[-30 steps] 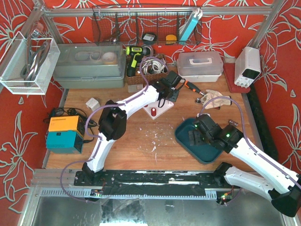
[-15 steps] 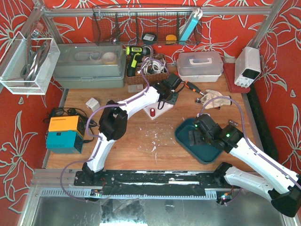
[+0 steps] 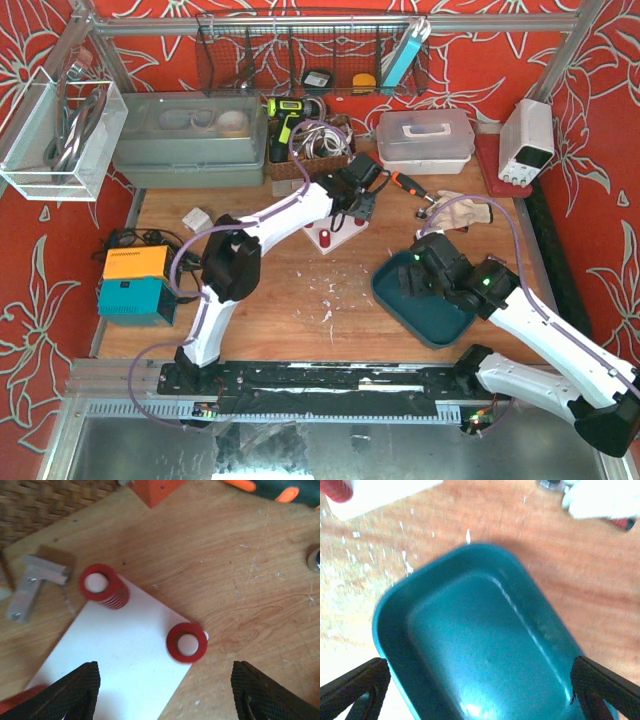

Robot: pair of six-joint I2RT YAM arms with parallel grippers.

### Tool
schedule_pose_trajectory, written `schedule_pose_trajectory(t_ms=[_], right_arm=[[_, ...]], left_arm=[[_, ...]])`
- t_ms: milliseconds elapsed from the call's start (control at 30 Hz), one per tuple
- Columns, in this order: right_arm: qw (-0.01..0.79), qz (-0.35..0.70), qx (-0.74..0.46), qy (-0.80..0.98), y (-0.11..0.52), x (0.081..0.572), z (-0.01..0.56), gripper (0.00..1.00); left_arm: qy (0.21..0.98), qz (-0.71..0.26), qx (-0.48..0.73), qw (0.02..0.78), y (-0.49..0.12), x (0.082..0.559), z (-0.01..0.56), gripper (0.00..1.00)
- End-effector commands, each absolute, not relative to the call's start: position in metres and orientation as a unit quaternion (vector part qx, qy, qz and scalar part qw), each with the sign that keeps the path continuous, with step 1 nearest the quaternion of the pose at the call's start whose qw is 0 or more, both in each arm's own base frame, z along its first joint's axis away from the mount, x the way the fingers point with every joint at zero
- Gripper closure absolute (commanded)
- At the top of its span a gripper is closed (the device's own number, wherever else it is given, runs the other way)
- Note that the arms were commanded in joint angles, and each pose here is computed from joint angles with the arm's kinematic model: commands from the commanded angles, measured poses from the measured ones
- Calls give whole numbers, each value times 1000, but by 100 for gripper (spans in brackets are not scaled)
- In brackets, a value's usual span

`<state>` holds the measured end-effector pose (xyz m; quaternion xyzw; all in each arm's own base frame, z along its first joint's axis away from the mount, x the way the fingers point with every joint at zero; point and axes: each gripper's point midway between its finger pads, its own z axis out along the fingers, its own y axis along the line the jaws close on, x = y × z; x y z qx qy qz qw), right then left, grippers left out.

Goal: Install the large spring

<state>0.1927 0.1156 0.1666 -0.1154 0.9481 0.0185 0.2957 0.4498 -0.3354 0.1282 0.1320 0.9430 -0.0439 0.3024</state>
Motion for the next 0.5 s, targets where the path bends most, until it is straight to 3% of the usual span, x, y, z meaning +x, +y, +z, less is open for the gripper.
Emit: schedule_pose_trajectory(t_ms=[0,33,67,100,233,333,467], right_arm=[[383,-4,-107,918,118,227,213,1],[400,-9,-106,911,119,234,221,1],[417,-18,-108,902,119,240,229,1],[435,-23,-113,893,121,247,236,1],[517,-59,-79,850,115,273,273,1],[566,-96,-51,817,103,290,295,1],[579,-128,-30,805,80,314,294,1]], left_arm=[[918,-64,87,381,-314,439,219,25],[916,-65,78,388,-307,435,225,18],[912,-70,67,398,-300,430,234,5],[907,-78,60,411,-295,424,244,1],[868,-117,38,482,-268,400,286,0],[799,-159,43,579,-247,378,334,0],[714,-115,95,684,-214,351,338,0]])
